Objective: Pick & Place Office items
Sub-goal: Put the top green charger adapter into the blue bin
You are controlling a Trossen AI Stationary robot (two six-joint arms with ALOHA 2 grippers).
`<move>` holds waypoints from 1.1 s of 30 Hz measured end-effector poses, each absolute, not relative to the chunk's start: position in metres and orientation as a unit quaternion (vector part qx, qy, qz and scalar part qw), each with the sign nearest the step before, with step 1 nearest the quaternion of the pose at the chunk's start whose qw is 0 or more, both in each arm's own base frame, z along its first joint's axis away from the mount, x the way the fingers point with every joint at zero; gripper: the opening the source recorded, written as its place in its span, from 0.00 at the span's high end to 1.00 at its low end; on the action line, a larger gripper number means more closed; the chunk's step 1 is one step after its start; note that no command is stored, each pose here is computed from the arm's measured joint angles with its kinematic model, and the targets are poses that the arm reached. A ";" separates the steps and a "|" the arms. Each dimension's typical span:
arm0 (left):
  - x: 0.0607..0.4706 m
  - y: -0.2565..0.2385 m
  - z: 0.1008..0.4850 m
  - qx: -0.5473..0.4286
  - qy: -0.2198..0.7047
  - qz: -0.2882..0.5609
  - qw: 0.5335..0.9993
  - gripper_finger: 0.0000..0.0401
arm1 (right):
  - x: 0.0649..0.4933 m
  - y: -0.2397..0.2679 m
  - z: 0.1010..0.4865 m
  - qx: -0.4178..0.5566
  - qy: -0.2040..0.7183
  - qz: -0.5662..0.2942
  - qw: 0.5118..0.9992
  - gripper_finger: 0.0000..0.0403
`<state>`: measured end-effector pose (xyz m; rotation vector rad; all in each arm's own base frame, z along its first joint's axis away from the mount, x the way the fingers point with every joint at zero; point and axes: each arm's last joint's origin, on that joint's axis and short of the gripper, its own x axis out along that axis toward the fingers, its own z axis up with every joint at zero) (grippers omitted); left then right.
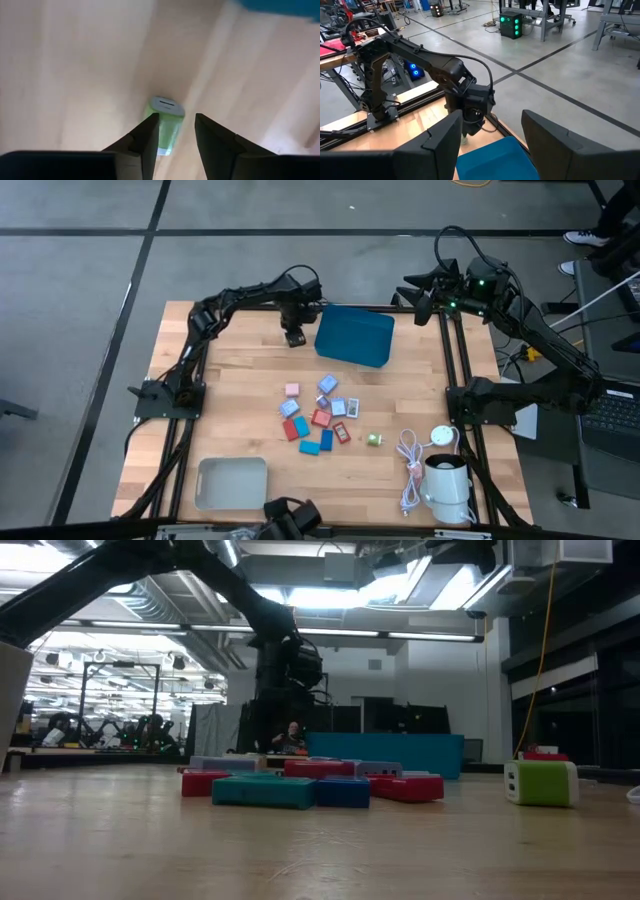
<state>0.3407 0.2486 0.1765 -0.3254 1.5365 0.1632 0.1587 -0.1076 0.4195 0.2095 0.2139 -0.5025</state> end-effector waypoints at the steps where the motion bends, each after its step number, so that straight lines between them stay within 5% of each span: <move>1: 0.344 0.246 0.179 -0.144 0.689 0.065 0.707 0.70 | 0.159 -0.108 0.419 0.103 0.106 -0.248 0.958 0.48; 9: 0.361 0.248 0.211 -0.081 0.660 0.077 0.743 0.69 | 0.159 -0.108 0.420 0.103 0.105 -0.248 0.958 0.48; 14: 0.357 0.246 0.211 -0.001 0.701 0.064 0.710 0.68 | 0.159 -0.108 0.420 0.103 0.105 -0.247 0.958 0.48; 27: 0.343 0.235 0.170 -0.015 0.745 0.037 0.665 0.37 | 0.160 -0.106 0.420 0.107 0.106 -0.211 0.966 0.48; 33: 0.346 0.228 0.159 -0.002 0.745 0.033 0.667 0.34 | 0.160 -0.106 0.420 0.105 0.107 -0.209 0.966 0.48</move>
